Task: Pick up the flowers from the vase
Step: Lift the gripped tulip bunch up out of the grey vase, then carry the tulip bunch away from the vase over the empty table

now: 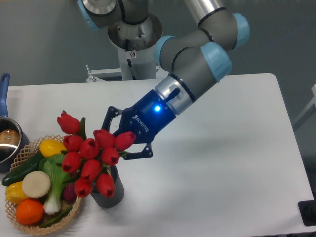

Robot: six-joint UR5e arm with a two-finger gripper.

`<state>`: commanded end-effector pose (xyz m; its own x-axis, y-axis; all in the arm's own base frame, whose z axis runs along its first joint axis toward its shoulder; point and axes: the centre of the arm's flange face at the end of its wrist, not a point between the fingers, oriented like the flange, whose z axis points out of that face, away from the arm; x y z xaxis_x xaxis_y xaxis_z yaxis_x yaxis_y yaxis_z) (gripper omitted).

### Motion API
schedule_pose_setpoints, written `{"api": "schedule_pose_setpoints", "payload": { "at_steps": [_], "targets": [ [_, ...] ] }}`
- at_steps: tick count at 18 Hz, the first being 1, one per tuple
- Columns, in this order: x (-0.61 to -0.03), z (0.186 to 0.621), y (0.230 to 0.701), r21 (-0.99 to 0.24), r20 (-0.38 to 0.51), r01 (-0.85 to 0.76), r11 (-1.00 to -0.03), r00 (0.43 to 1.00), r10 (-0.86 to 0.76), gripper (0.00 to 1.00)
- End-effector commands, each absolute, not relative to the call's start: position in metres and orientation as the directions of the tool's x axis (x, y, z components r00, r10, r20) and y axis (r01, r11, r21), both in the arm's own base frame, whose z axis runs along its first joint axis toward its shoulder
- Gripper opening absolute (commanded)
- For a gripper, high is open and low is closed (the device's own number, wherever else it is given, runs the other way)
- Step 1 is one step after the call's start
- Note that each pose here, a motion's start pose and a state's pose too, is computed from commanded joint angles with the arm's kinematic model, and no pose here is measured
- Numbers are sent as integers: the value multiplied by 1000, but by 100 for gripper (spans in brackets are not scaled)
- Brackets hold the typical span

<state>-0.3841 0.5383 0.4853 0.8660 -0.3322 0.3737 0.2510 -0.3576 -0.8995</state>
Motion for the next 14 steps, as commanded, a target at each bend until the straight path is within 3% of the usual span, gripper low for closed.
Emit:
{"api": "schedule_pose_setpoints", "payload": {
  "at_steps": [9, 14],
  "targets": [
    [-435, 508, 492, -907, 386, 306, -288, 879, -281, 0],
    [-471, 498, 461, -907, 379, 318, -276, 902, -208, 0]
  ]
}}
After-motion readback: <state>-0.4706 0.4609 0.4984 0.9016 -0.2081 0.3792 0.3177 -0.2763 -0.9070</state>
